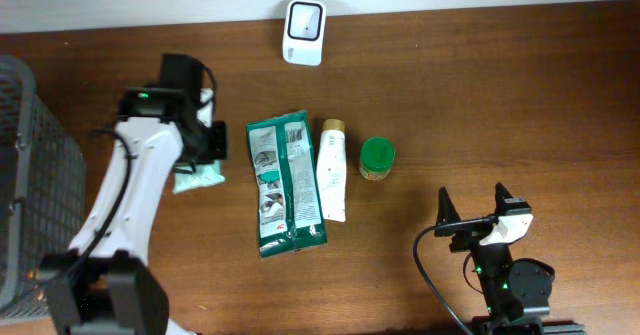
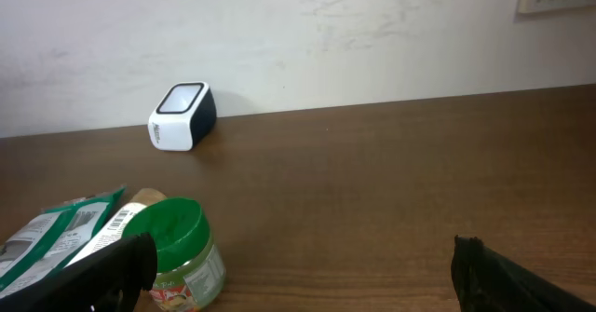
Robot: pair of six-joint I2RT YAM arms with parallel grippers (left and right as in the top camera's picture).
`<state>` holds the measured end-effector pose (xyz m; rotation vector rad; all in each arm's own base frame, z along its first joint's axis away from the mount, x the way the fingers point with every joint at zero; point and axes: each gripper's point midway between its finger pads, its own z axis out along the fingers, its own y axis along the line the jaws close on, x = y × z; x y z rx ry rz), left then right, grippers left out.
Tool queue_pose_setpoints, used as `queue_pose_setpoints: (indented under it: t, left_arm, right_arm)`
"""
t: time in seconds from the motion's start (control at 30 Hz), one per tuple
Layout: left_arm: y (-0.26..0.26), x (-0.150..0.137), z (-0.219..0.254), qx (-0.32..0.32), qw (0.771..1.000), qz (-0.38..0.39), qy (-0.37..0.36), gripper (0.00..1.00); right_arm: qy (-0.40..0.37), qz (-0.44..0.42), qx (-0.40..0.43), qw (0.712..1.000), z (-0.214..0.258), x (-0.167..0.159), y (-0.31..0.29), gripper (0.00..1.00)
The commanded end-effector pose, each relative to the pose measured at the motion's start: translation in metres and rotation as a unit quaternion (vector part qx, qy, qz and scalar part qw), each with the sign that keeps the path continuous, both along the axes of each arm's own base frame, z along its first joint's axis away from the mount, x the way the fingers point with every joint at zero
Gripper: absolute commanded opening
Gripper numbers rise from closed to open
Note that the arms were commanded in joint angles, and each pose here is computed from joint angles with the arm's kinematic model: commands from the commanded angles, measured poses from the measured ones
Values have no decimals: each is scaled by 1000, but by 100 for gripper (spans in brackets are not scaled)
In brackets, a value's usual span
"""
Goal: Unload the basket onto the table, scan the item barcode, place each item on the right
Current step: 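Place the pale green sachet left of the green packet, then reach into the basket and grasp the small orange packet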
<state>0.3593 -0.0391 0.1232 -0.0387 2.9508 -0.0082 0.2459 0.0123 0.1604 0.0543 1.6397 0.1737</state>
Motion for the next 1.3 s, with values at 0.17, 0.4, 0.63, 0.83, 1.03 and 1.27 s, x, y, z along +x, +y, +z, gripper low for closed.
queue_pose_setpoints:
  t: [0.17,0.4,0.63,0.83,1.03,1.27]
  left_arm:
    - [-39,-2,-68,0,1000,5,27,0]
    - [-51,11,-56,-9,1000,-7,2,61]
    - [36,48,174,34,971,92,-220,66]
    - [215,-20,262,112,886,321,-316,72]
    - [314,-79,187,72,864,463,-186,69]
    - [338,-117,80,29,861,507,16,66]
  right_arm:
    - [1,3,4,1000,-2,0,0,98]
    - [1,3,4,1000,-2,0,1,98]
    - [1,3,4,1000,-2,0,1,98]
    - [1,3,4,1000,-2,0,1,98]
    - [1,3,4,1000,-2,0,1,98]
    - [1,3,4,1000,-2,0,1,98]
